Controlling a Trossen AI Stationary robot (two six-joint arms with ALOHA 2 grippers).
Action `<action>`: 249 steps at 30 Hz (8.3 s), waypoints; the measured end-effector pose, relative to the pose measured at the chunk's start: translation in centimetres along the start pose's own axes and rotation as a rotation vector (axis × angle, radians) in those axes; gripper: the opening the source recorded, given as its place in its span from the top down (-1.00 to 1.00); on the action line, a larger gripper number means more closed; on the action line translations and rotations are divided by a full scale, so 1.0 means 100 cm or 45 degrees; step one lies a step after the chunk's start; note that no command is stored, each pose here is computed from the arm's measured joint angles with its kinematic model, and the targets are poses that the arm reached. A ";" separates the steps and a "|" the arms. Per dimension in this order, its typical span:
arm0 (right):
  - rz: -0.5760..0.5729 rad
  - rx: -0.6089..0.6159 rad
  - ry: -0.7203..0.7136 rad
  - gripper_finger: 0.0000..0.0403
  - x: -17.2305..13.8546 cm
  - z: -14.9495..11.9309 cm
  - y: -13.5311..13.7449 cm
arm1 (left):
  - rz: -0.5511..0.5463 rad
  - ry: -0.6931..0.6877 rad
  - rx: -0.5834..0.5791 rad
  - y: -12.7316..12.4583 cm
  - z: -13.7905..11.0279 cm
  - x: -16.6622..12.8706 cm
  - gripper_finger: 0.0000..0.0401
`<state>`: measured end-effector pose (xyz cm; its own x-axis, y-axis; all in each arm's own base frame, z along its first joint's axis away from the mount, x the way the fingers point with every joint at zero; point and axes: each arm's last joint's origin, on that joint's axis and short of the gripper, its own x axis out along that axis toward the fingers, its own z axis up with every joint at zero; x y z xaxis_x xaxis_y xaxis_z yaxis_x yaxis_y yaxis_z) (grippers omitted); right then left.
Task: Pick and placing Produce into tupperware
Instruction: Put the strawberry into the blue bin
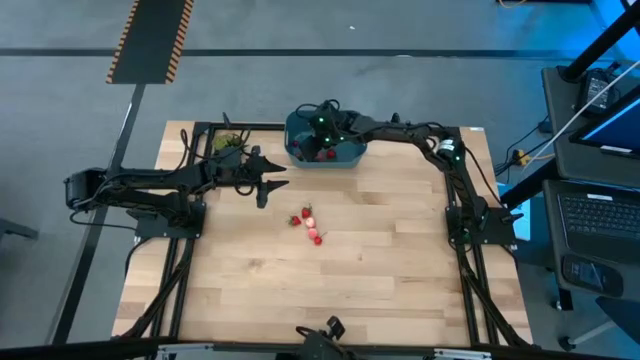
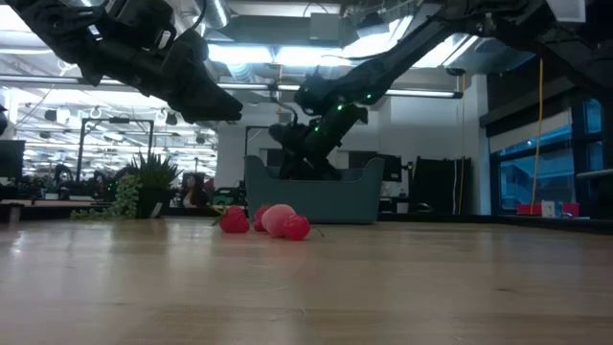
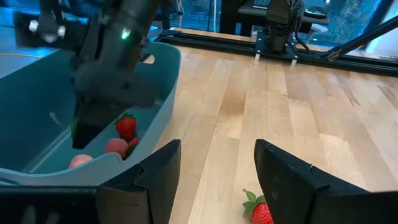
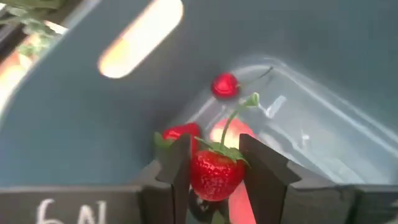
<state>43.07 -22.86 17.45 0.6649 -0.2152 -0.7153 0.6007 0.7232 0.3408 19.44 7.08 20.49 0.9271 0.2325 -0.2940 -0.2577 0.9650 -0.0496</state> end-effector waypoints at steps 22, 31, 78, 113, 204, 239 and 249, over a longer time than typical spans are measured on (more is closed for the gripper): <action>-0.159 0.056 0.399 0.36 0.023 0.019 -0.004 | -0.002 0.000 0.001 0.000 0.000 0.000 0.01; -0.134 0.000 0.457 0.15 0.024 0.014 -0.006 | -0.002 0.001 0.001 0.000 0.000 0.000 0.01; -0.300 -0.749 0.490 0.26 -0.250 -0.087 0.088 | 0.003 -0.006 -0.012 0.000 0.001 0.000 0.01; 0.078 -0.629 0.012 -0.19 -0.196 -0.161 0.077 | 0.003 -0.003 -0.010 0.000 0.000 0.000 0.01; 0.403 -0.710 0.063 -0.20 -0.128 -0.217 0.141 | -0.003 0.467 0.135 -0.087 -0.102 0.061 0.01; 0.403 -0.710 0.063 -0.20 -0.128 -0.218 0.142 | -0.044 0.408 0.140 -0.088 -0.098 0.064 0.01; 0.402 -0.711 0.063 -0.20 -0.128 -0.218 0.141 | -0.052 0.399 0.137 -0.088 -0.097 0.064 0.01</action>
<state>33.40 4.41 18.14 0.7425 0.0853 -0.6644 0.0486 0.9824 0.1804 25.04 -1.14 9.76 0.8029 0.1610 -0.5739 -0.1766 0.9839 0.0289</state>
